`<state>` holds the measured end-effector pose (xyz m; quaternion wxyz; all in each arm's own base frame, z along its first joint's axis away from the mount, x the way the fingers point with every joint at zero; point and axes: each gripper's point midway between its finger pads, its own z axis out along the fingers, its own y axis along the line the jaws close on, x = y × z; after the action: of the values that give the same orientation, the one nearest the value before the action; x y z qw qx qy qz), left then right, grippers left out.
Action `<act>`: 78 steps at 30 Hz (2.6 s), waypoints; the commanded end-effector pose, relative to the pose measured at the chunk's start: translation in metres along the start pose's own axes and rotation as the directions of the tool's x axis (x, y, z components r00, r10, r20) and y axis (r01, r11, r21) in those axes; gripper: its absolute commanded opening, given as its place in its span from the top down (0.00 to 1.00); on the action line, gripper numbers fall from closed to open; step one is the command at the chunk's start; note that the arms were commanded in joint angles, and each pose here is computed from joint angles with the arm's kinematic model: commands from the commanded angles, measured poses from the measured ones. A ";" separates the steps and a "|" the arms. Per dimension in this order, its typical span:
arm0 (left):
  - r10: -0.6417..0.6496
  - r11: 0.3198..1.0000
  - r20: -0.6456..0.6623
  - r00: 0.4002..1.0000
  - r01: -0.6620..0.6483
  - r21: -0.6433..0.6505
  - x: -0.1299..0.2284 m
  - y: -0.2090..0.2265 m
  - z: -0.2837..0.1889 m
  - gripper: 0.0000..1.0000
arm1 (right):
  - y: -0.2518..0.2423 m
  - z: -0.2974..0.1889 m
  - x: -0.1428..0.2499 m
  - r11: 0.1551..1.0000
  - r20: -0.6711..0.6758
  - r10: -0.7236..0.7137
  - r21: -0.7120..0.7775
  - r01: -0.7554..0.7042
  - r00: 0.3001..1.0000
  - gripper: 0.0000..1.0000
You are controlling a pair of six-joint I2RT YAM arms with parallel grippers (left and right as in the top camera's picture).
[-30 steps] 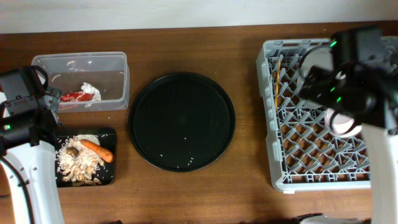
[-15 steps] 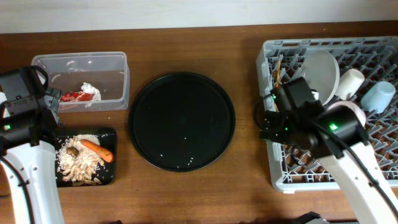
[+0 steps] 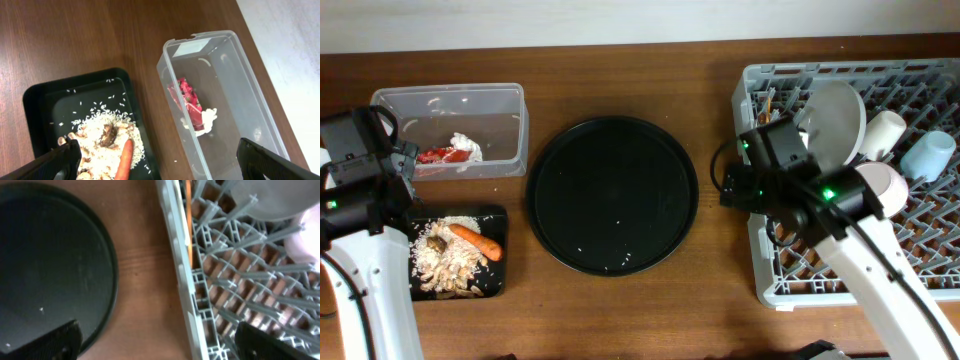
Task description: Sort waste into correct bins and load items into the dishwasher rack
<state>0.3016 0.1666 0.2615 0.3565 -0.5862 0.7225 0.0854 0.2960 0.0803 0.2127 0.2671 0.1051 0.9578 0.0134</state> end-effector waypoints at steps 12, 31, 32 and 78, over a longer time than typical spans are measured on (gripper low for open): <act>-0.012 1.000 0.007 1.000 0.013 -0.005 -0.002 0.001 0.000 0.01 | -0.035 -0.007 0.017 0.892 0.621 0.179 -0.430 0.141 0.763 0.01; -0.013 1.000 0.007 1.000 0.013 -0.005 -0.002 0.001 0.000 0.01 | -0.107 0.009 0.040 0.977 0.832 0.173 -0.214 0.018 0.527 0.01; -0.012 1.000 0.007 1.000 0.012 -0.005 -0.002 0.001 0.000 0.01 | -0.111 0.013 0.042 0.981 0.827 0.160 -0.194 0.006 0.539 0.01; 0.064 0.995 -0.066 0.996 -0.069 -0.077 0.028 0.025 -0.004 0.01 | -0.117 0.026 0.050 0.993 0.813 -0.086 0.021 0.118 0.575 0.01</act>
<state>0.2761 0.1580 0.2424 0.2952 -0.5867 0.7460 0.1101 0.2453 -0.0210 0.1579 0.6784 0.0351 0.7334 -0.0256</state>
